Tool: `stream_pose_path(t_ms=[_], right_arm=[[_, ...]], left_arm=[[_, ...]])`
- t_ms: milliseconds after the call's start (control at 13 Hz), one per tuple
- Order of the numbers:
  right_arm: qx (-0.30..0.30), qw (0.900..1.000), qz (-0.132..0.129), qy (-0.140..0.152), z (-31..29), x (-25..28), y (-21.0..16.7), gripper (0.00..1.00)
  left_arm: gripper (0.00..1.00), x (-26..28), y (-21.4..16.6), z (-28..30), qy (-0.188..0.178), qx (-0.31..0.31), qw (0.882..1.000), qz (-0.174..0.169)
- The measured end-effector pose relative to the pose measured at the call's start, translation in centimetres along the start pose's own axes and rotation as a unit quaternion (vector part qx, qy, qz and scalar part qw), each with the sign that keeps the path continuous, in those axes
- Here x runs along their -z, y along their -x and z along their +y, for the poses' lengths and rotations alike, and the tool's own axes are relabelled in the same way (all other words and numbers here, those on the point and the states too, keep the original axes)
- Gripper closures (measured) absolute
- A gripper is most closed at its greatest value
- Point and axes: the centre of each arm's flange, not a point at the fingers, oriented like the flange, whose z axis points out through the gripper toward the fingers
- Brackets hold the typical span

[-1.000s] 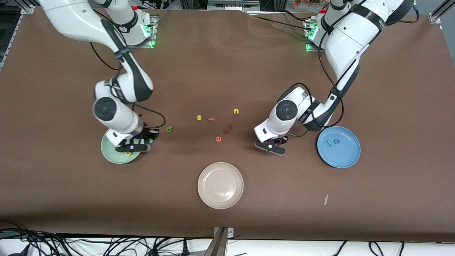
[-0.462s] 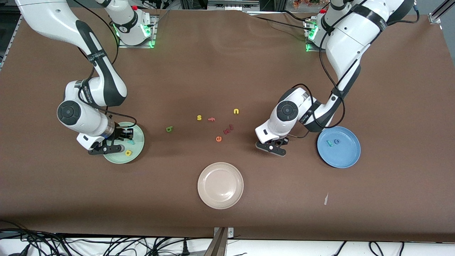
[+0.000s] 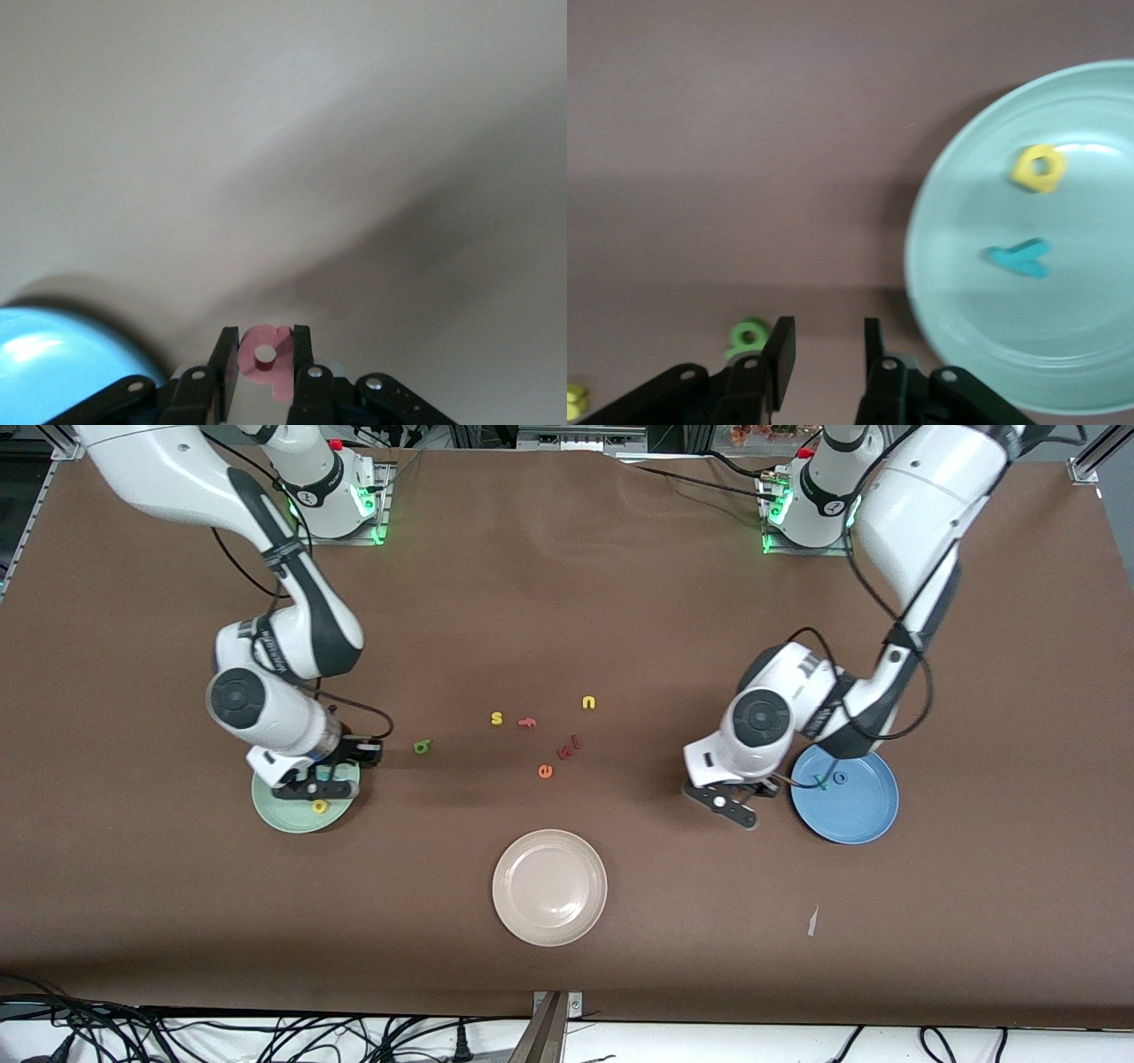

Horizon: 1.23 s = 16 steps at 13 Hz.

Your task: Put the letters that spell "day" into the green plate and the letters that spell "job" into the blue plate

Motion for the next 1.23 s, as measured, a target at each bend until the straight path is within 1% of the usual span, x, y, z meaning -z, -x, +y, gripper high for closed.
stream_pose_path(t_ms=[154, 308, 462, 538, 615, 692, 1000, 1077, 1154, 1231], right_arm=[[-0.006, 1.000, -0.004, 0.001, -2.2, -0.7, 0.8, 0.59], [-0.006, 1.000, -0.004, 0.000, -2.6, -1.4, 0.9, 0.59], [-0.005, 1.000, 0.001, -0.004, -2.9, -2.3, 1.1, 0.59], [-0.003, 1.000, 0.003, -0.006, -3.4, -2.9, 1.4, 0.57], [0.001, 1.000, 0.006, -0.008, -4.2, -3.5, 1.7, 0.57], [0.005, 1.000, 0.007, -0.010, -4.9, -4.0, 2.0, 0.52], [0.038, 0.999, 0.019, 0.005, -5.9, -5.9, 3.3, 0.51], [0.047, 0.999, 0.021, 0.011, -5.9, -6.1, 3.5, 0.51], [0.056, 0.998, 0.023, 0.017, -5.8, -6.3, 3.6, 0.51], [0.062, 0.997, 0.025, 0.022, -5.8, -6.3, 3.7, 0.51]], left_arm=[[0.72, 0.0, 2.3, -5.4, 0.003, -0.051, 0.999, -0.013], [0.72, -1.3, 4.6, -10.0, 0.013, -0.093, 0.995, -0.021], [0.72, -2.4, 6.2, -12.5, 0.022, -0.115, 0.993, -0.026], [0.66, -2.6, 6.3, -12.7, 0.023, -0.120, 0.992, -0.027], [0.56, -2.5, 6.2, -12.4, 0.024, -0.124, 0.992, -0.026], [0.47, -2.3, 5.9, -11.8, 0.024, -0.129, 0.991, -0.024], [0.02, -2.0, 5.4, -11.1, 0.023, -0.135, 0.990, -0.022], [0.00, -1.7, 5.4, -11.2, 0.022, -0.133, 0.991, -0.020], [0.00, -1.1, 5.4, -11.5, 0.025, -0.125, 0.992, -0.013], [0.00, 0.1, 5.5, -11.8, 0.036, -0.110, 0.993, -0.002]])
